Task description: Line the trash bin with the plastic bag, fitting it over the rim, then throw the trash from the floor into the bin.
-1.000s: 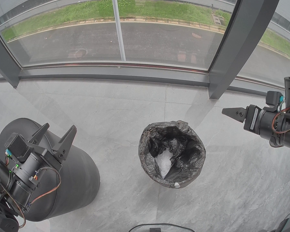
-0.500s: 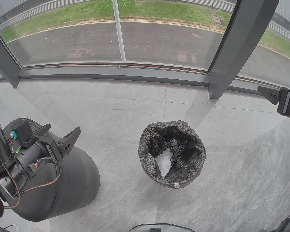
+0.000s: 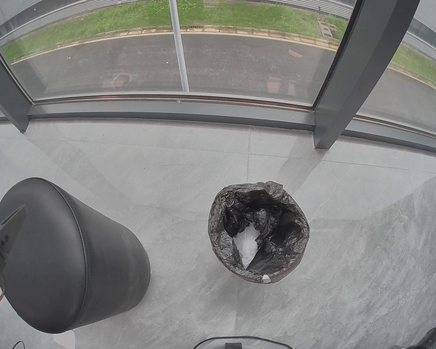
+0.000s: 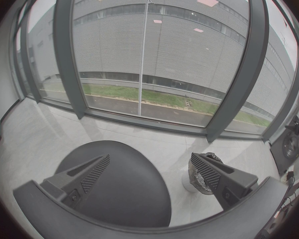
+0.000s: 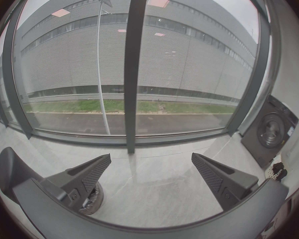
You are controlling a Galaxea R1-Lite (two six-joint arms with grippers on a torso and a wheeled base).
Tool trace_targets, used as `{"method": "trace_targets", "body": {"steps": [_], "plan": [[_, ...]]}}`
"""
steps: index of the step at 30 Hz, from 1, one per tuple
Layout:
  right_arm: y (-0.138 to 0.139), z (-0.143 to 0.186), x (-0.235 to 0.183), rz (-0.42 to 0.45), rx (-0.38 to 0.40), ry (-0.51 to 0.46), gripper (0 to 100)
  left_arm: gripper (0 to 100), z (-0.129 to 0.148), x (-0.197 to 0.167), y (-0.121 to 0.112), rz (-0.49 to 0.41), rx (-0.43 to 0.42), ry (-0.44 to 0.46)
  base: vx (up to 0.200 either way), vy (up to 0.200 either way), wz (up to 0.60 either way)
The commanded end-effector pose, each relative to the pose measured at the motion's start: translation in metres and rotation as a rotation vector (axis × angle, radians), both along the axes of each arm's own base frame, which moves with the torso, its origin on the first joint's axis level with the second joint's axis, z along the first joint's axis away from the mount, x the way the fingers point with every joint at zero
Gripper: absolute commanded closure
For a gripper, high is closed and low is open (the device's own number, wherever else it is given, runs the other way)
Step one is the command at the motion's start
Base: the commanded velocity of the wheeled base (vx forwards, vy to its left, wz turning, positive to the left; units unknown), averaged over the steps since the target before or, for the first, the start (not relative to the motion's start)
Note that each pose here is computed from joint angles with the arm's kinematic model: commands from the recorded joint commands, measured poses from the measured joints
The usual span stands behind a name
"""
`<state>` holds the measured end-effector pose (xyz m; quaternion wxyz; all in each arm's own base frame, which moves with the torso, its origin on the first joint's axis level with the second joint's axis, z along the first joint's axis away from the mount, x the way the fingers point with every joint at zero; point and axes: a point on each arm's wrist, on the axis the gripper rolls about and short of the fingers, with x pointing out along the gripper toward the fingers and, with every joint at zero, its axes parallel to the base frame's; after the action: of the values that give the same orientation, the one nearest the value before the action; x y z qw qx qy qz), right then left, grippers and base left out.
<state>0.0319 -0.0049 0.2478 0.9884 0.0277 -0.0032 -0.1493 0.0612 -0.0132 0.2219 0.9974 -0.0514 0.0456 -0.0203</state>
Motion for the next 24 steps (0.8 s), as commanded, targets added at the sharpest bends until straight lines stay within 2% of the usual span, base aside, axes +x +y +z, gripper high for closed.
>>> {"method": "trace_targets", "body": {"steps": [1,4,7,10,11,13,15,19,21,24], "plan": [[-0.006,-0.064,-0.071,-0.139,-0.033,-0.135,0,0,-0.030,-0.076,0.021,0.147,-0.039,-0.177,0.000,0.000,0.00],[-0.004,-0.078,-0.078,-0.138,-0.038,-0.161,0,0,-0.042,-0.086,0.021,0.189,-0.024,-0.205,0.000,0.000,0.00],[-0.003,-0.093,-0.079,-0.123,-0.043,-0.148,0,0,-0.054,-0.090,0.021,0.199,-0.012,-0.216,0.000,0.000,0.00],[-0.001,-0.112,-0.076,-0.048,-0.048,-0.100,0,0,-0.068,-0.090,0.021,0.198,-0.007,-0.197,0.000,0.000,0.00],[-0.001,-0.112,-0.076,-0.048,-0.048,-0.100,0,0,-0.068,-0.090,0.021,0.198,-0.007,-0.197,0.000,0.000,0.00],[0.000,-0.130,-0.073,0.057,-0.052,-0.076,0,0,-0.083,-0.092,0.021,0.184,-0.008,-0.195,0.000,0.000,0.00],[0.001,-0.140,-0.069,0.096,-0.054,-0.057,0,0,-0.090,-0.091,0.021,0.178,-0.008,-0.186,0.000,0.000,0.00],[0.001,-0.150,-0.064,0.116,-0.053,-0.029,0,0,-0.097,-0.088,0.020,0.175,-0.017,-0.168,0.000,0.000,0.00],[0.001,-0.166,-0.058,0.133,-0.081,0.025,0,0,-0.103,-0.086,0.020,0.173,-0.015,-0.147,0.000,0.000,0.00],[0.002,-0.165,-0.058,0.174,-0.087,0.009,0,0,-0.110,-0.084,0.020,0.173,-0.012,-0.129,0.000,0.000,0.00]]}}
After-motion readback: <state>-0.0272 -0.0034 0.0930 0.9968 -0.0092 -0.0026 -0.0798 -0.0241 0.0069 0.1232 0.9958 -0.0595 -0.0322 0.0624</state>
